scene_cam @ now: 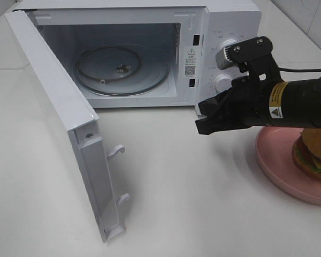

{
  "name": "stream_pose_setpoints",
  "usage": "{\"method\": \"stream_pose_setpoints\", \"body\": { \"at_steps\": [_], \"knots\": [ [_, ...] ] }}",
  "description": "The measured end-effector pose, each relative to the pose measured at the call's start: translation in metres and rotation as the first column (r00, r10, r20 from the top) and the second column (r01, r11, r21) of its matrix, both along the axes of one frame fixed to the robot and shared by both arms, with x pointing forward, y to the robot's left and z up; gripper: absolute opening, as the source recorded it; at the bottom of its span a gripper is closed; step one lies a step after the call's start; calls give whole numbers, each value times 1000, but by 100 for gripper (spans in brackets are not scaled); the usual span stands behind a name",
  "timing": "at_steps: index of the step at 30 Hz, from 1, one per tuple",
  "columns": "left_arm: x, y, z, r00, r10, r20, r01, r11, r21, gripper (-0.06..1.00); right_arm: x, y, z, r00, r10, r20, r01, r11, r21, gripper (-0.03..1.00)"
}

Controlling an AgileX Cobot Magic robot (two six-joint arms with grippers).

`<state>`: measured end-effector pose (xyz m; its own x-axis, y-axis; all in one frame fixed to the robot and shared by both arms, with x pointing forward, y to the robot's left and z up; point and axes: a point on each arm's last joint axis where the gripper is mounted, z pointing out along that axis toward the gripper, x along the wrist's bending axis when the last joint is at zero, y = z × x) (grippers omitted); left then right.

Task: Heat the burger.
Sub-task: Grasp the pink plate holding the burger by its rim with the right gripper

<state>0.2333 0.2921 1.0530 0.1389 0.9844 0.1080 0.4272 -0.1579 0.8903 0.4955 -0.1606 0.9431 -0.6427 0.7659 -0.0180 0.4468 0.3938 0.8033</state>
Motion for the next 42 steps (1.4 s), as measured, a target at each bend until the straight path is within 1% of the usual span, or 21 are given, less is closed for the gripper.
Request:
{"method": "stream_pose_setpoints", "body": {
  "at_steps": [1, 2, 3, 8, 9, 10, 12, 15, 16, 19, 21, 22, 23, 24, 25, 27, 30, 31, 34, 36, 42],
  "knots": [
    [0, 0, 0, 1000, 0, 0, 0, 1000, 0, 0, 1, -3, 0, 1000, -2, -9, 2, 999, -51, 9],
    [0, 0, 0, 1000, 0, 0, 0, 1000, 0, 0, 1, -3, 0, 1000, -2, -9, 2, 999, -51, 9],
    [0, 0, 0, 1000, 0, 0, 0, 1000, 0, 0, 3, -7, 0, 999, -38, -28, 35, 994, -105, 9],
    [0, 0, 0, 1000, 0, 0, 0, 1000, 0, 0, 7, -14, 7, 992, -118, -45, 109, 980, -167, 9],
    [0, 0, 0, 1000, 0, 0, 0, 1000, 0, 0, 9, -17, 9, 985, -163, -56, 149, 969, -198, 9],
    [0, 0, 0, 1000, 0, 0, 0, 1000, 0, 0, 9, -17, 9, 985, -163, -56, 149, 969, -198, 9],
    [0, 0, 0, 1000, 0, 0, 0, 1000, 0, 0, 10, -25, 13, 960, -265, -89, 234, 936, -264, 9],
    [0, 0, 0, 1000, 0, 0, 0, 1000, 0, 0, 10, -25, 13, 952, -287, -102, 249, 926, -282, 9],
    [0, 0, 0, 1000, 0, 0, 0, 1000, 0, 0, 8, -23, 15, 944, -304, -125, 249, 910, -331, 9],
    [0, 0, 0, 1000, 0, 0, 0, 1000, 0, 0, 6, -18, 19, 941, -303, -152, 229, 898, -375, 10],
    [0, 0, 0, 1000, 0, 0, 0, 1000, 0, 0, 4, -14, 24, 926, -317, -204, 220, 893, -392, 11],
    [0, 0, 0, 1000, 0, 0, 0, 1000, 0, 0, 3, -10, 29, 909, -328, -257, 206, 890, -406, 13],
    [0, 0, 0, 1000, 0, 0, 0, 1000, 0, 0, 3, -10, 29, 909, -328, -257, 206, 890, -406, 13],
    [0, 0, 0, 1000, 0, 0, 0, 1000, 0, 0, 3, -9, 35, 889, -339, -308, 193, 888, -418, 16],
    [0, 0, 0, 1000, 0, 0, 0, 1000, 0, 0, 3, -9, 35, 889, -339, -308, 193, 888, -418, 16],
    [0, 0, 0, 1000, 0, 0, 0, 1000, 0, 0, -1, -5, 43, 848, -350, -398, 170, 891, -422, 30],
    [0, 0, 0, 1000, 0, 0, 0, 1000, 0, 0, -1, -4, 44, 839, -353, -414, 169, 892, -418, 35],
    [0, 0, 0, 1000, 0, 0, 0, 1000, 0, 0, -4, -5, 44, 818, -363, -446, 163, 890, -426, 48],
    [0, 0, 0, 1000, 0, 0, 0, 1000, 0, 0, -5, -5, 44, 813, -367, -453, 160, 888, -432, 52],
    [0, 0, 0, 1000, 0, 0, 0, 1000, 0, 0, -8, -6, 43, 799, -376, -470, 153, 882, -445, 67],
    [0, 0, 0, 1000, 0, 0, 0, 1000, 0, 0, -10, -8, 43, 786, -385, -484, 145, 875, -461, 75]
  ]
}}
